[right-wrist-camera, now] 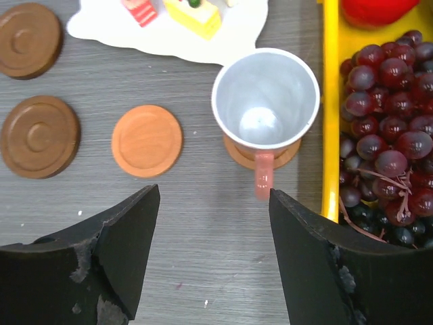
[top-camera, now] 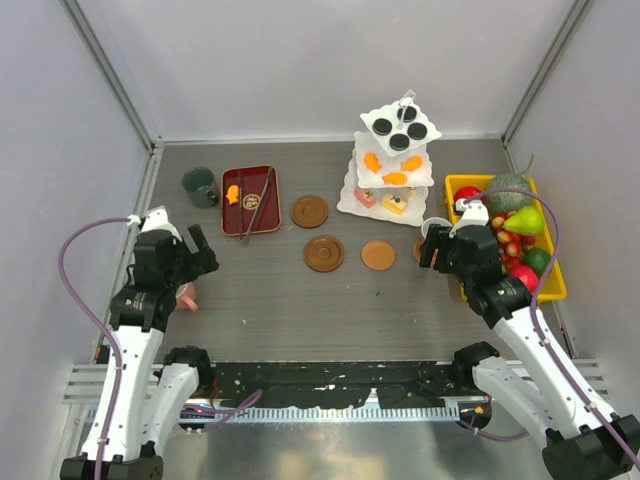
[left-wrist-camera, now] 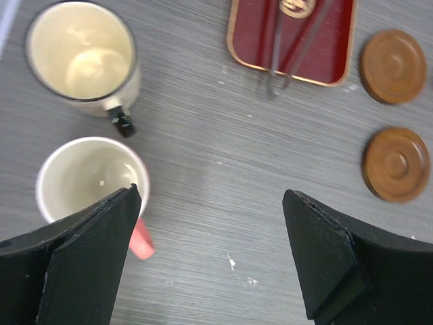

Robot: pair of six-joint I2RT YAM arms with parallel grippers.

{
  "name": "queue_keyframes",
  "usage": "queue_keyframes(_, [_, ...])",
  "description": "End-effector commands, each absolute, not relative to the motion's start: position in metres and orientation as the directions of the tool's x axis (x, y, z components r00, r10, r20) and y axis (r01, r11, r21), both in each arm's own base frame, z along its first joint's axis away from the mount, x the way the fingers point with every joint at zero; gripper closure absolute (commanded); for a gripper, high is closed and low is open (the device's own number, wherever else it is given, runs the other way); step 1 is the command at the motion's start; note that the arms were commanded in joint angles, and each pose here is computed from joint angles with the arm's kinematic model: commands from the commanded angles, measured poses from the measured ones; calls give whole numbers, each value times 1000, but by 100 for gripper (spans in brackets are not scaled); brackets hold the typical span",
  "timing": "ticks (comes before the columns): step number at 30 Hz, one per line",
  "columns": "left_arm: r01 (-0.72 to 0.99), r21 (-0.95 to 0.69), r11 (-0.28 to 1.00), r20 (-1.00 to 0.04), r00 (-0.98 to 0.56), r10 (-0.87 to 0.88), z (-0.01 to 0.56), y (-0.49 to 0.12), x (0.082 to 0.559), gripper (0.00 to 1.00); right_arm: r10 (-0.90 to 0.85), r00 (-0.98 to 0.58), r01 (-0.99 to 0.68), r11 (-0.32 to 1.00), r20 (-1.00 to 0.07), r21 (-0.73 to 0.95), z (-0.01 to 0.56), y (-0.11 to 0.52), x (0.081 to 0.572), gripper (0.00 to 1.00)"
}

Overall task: Serve the afternoon tea
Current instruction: Place the cup on the coaster, then pick up the cup at the center of the board.

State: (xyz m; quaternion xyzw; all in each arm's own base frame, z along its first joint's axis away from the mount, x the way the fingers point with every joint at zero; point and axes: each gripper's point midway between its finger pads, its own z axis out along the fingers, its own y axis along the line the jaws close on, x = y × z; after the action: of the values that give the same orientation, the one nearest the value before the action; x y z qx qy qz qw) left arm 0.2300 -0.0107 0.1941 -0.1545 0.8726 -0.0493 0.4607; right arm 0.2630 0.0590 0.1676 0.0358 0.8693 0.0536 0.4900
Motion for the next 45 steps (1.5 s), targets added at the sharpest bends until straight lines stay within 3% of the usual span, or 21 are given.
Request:
queue_keyframes(1, [-415, -188, 890, -804, -456, -383, 202, 27, 225, 2, 125, -442, -105, 976, -888, 190, 201, 76, 261, 27])
queue_keyframes(5, [-562, -275, 780, -750, -382, -540, 175, 53, 221, 3, 128, -422, -145, 968, -897, 206, 204, 82, 259, 27])
queue_keyframes(15, [-788, -279, 549, -682, -240, -691, 132, 97, 202, 18, 131, -391, -180, 960, -911, 216, 210, 85, 255, 26])
queue_keyframes(23, [-801, -312, 511, -526, -302, -795, 98, 92, 212, 31, 132, -377, -183, 960, -917, 214, 210, 85, 255, 25])
queue_keyframes(25, [-792, -317, 521, -517, -316, -795, 97, 91, 216, 41, 132, -376, -188, 958, -917, 215, 210, 86, 254, 25])
queue_keyframes(27, [-783, -325, 531, -508, -329, -796, 96, 88, 217, 62, 132, -373, -202, 955, -918, 219, 211, 88, 254, 25])
queue_keyframes(32, [-745, -367, 557, -489, -355, -797, 95, 76, 218, 100, 118, -382, -327, 910, -917, 254, 214, 111, 247, 26])
queue_keyframes(41, [-618, -460, 638, -508, -407, -760, 116, 23, 221, 100, 61, -379, -459, 854, -923, 245, 214, 153, 231, 26])
queue_keyframes(45, [-542, -502, 674, -522, -432, -736, 133, -7, 223, 100, 5, -354, -549, 808, -935, 213, 215, 200, 211, 26])
